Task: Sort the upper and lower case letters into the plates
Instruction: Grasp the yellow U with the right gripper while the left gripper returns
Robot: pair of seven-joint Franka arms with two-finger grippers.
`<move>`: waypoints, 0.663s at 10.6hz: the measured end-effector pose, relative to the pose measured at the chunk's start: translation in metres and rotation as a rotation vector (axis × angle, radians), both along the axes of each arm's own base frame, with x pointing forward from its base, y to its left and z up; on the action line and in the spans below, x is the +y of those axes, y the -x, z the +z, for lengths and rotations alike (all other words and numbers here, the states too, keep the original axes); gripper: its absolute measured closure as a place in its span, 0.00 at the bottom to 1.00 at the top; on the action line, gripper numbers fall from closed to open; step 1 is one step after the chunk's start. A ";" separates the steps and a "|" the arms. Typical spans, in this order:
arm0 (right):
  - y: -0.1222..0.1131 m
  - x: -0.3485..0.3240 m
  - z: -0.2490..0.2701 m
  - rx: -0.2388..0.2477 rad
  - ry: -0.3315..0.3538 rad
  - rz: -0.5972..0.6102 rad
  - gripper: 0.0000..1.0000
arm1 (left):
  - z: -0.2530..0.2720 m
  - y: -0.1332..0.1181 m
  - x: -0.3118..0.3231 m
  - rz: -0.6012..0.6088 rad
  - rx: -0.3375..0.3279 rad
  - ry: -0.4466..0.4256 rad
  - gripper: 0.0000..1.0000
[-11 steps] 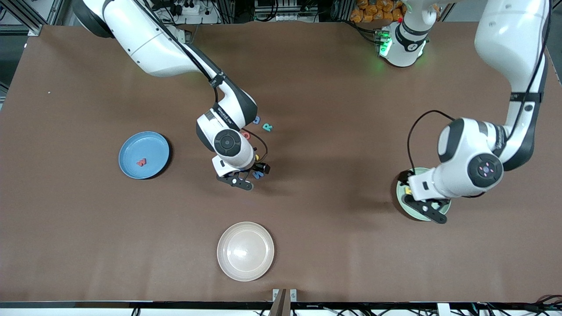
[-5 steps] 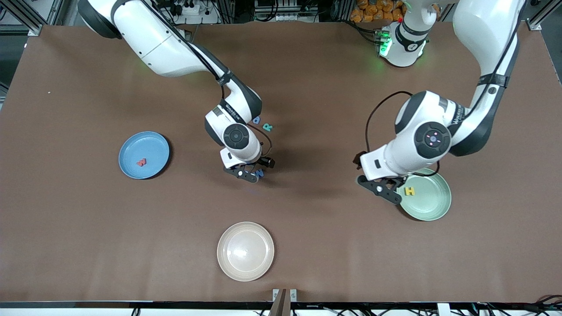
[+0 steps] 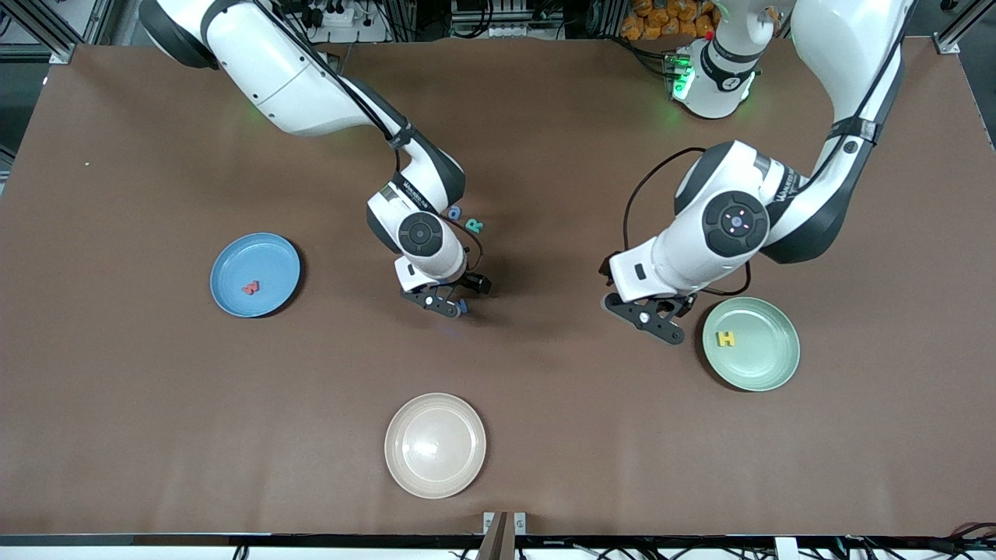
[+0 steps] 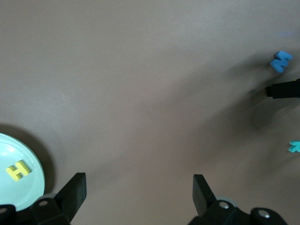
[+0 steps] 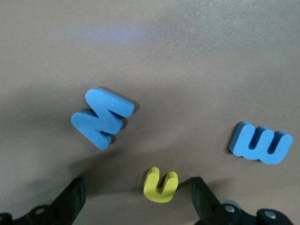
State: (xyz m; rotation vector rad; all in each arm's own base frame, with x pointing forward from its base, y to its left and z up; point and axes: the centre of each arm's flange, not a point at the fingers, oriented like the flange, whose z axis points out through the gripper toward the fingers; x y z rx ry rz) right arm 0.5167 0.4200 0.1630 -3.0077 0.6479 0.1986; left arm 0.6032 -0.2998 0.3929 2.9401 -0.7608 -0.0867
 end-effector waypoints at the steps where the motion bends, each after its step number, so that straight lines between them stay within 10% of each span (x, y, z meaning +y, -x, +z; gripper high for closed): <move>1: 0.000 0.000 0.000 -0.001 0.000 -0.001 0.00 | 0.003 0.004 -0.008 0.016 0.002 0.004 0.00; 5: 0.000 0.000 0.003 -0.003 -0.001 -0.002 0.07 | 0.008 0.014 -0.025 0.021 0.006 0.017 0.06; 7: 0.000 0.002 0.007 -0.008 -0.005 -0.001 0.38 | 0.010 0.015 -0.027 0.018 0.003 0.020 0.11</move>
